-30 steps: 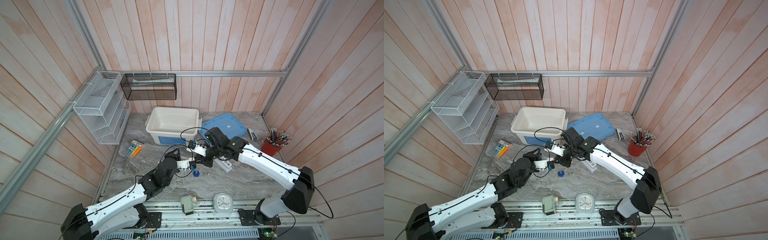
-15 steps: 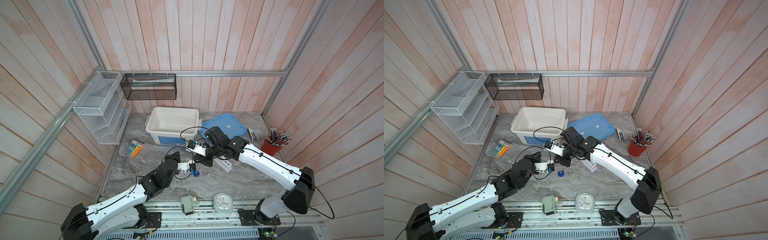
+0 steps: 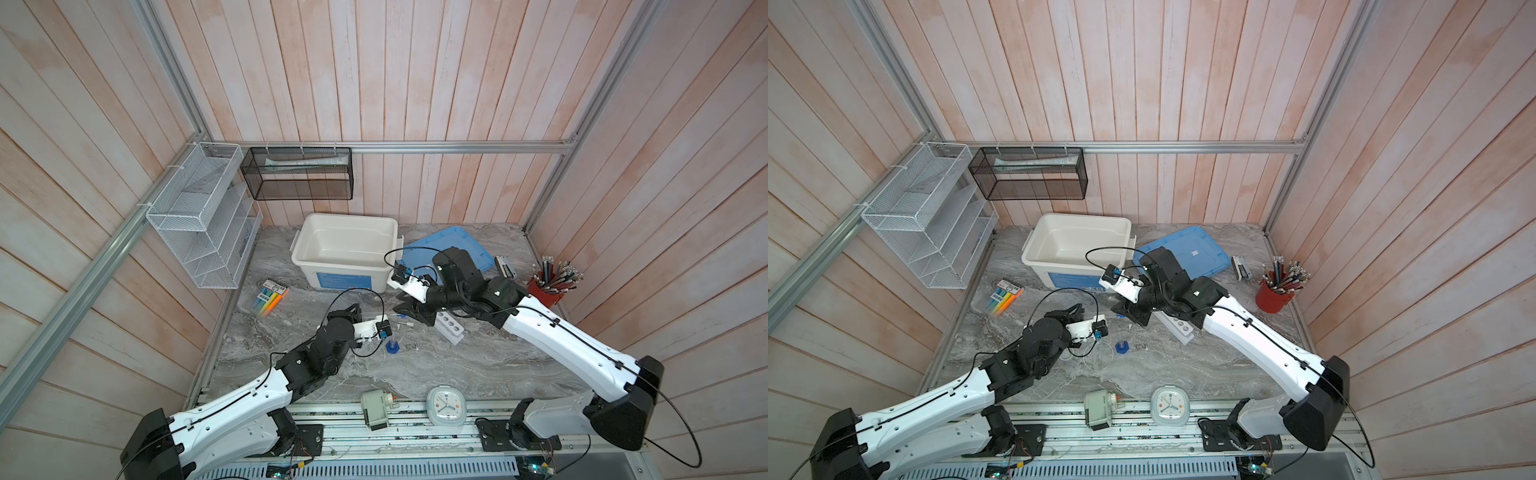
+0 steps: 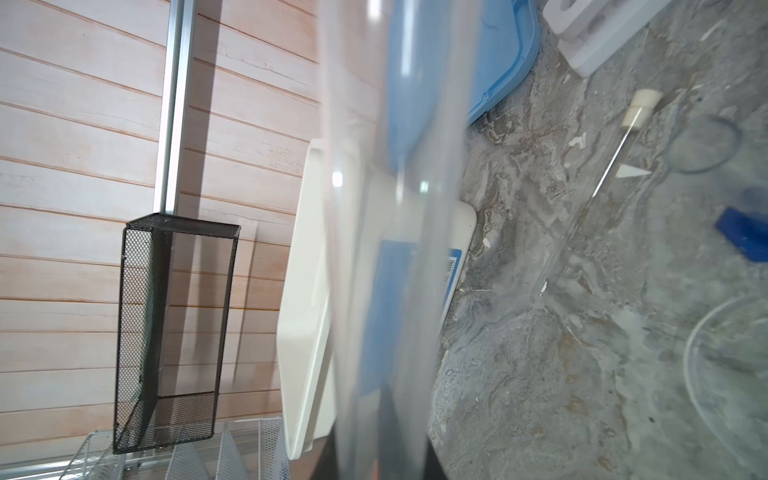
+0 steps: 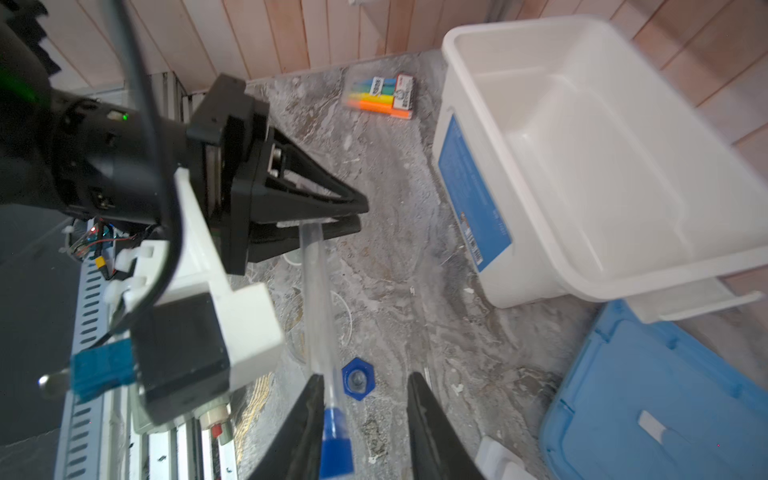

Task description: Organize the chemistry lab equipment

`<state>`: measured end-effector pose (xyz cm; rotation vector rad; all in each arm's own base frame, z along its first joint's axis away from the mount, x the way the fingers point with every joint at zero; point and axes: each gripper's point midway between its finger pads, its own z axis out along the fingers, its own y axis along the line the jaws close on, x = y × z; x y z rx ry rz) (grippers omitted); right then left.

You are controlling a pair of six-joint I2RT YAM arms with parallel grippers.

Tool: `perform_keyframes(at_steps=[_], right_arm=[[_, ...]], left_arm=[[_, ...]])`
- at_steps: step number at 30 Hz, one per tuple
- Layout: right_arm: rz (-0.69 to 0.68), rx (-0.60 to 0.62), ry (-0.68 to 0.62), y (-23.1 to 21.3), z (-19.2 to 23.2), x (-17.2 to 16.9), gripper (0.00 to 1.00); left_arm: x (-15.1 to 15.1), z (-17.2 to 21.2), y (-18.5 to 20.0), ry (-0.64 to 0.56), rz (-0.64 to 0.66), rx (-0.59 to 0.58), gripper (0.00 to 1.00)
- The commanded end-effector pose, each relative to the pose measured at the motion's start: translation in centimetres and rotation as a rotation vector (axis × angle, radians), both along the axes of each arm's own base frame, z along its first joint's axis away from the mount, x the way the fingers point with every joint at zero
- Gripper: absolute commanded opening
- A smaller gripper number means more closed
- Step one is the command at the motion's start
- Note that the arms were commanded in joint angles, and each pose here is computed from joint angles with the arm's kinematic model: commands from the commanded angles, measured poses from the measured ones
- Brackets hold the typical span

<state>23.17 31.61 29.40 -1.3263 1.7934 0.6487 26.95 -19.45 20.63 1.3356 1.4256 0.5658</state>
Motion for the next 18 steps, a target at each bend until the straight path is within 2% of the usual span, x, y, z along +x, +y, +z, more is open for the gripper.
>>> perform_keyframes(at_steps=[1, 5, 10, 15, 18], right_arm=[[-0.112, 0.173, -0.082, -2.0, 4.4, 1.8, 0.4], [-0.177, 0.308, -0.13, -4.5, 7.3, 2.4, 0.41], [-0.215, 0.379, -0.155, -5.9, 8.0, 2.5, 0.42], [-0.179, 0.453, -0.151, -5.3, 8.4, 2.0, 0.42], [-0.125, 0.504, -0.137, -4.4, 8.9, 1.7, 0.43]], left_arm=[[-0.9, 0.6, -0.9, 0.1, 0.01, -0.251, 0.11], [-0.9, 1.5, -1.3, 0.208, 0.012, -0.486, 0.11], [-0.7, 3.9, -2.0, 0.366, -0.073, -0.769, 0.11], [-0.8, 6.2, -3.1, 0.555, -0.219, -0.947, 0.11], [-1.3, 6.9, -3.9, 0.699, -0.322, -1.016, 0.11]])
